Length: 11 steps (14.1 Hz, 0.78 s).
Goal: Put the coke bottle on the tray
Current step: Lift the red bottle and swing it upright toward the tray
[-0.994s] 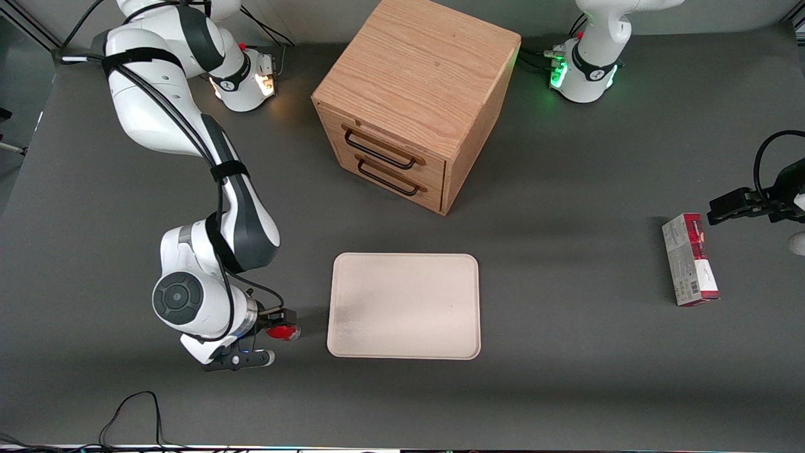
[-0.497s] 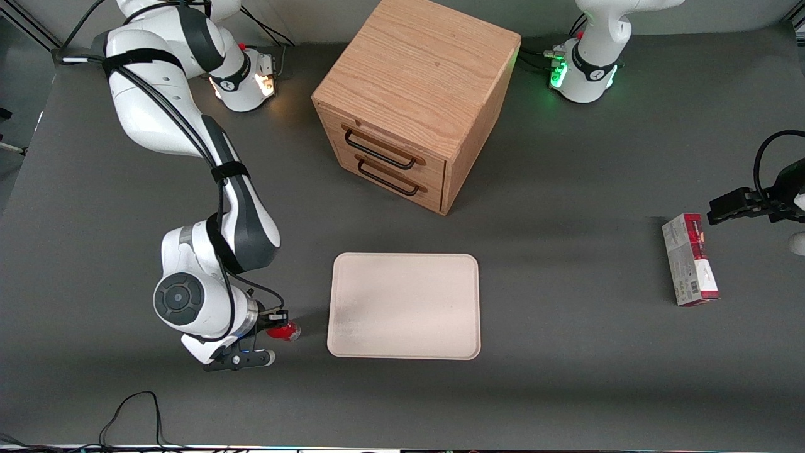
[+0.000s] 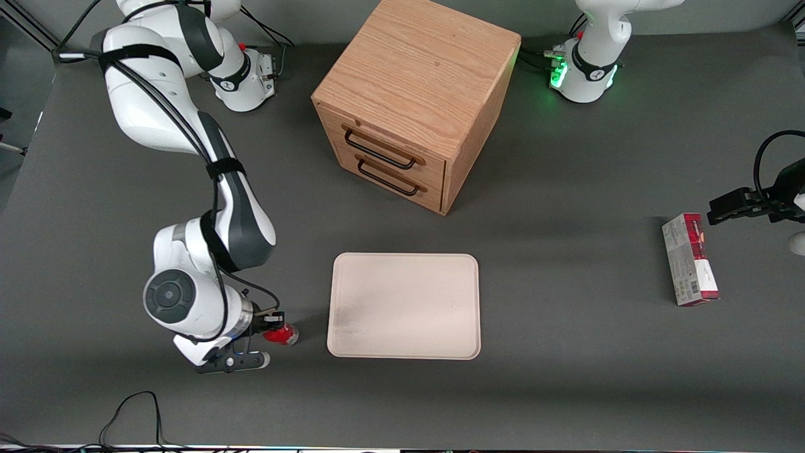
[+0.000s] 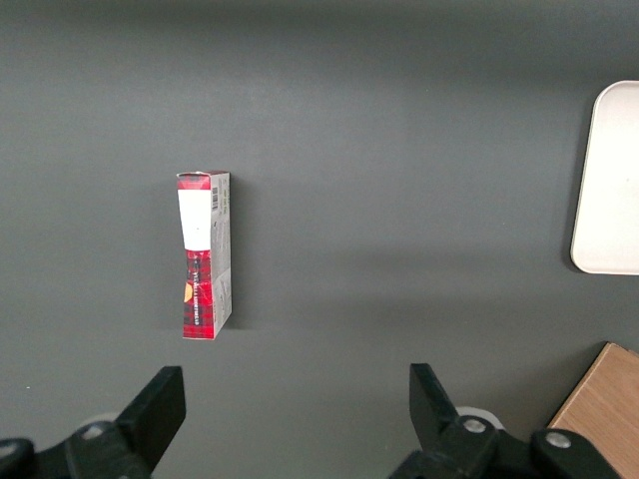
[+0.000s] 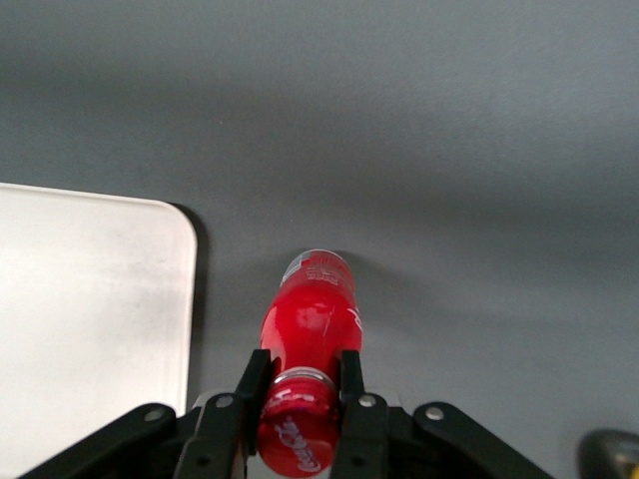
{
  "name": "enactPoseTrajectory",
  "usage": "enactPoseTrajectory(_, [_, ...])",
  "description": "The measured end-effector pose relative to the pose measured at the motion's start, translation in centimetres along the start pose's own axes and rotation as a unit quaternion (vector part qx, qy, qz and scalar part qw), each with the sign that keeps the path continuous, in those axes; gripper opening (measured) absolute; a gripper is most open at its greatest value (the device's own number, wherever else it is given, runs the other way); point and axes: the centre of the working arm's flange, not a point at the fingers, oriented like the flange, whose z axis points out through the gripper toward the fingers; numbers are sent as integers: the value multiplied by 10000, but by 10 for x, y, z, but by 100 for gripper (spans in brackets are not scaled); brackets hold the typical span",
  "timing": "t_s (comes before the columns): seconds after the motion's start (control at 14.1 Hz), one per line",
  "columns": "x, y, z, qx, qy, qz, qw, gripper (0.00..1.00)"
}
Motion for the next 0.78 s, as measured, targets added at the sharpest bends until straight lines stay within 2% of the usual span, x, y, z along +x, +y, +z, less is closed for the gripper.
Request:
enactPoseTrajectory(0.21, [-12, 5, -69, -16, -107, 15, 9999, 32])
enactPoseTrajectory(0.57, [-66, 19, -214, 31, -17, 32, 10000, 32])
enactPoseTrajectory(0.78, [-82, 19, -246, 65, 54, 0, 10000, 32])
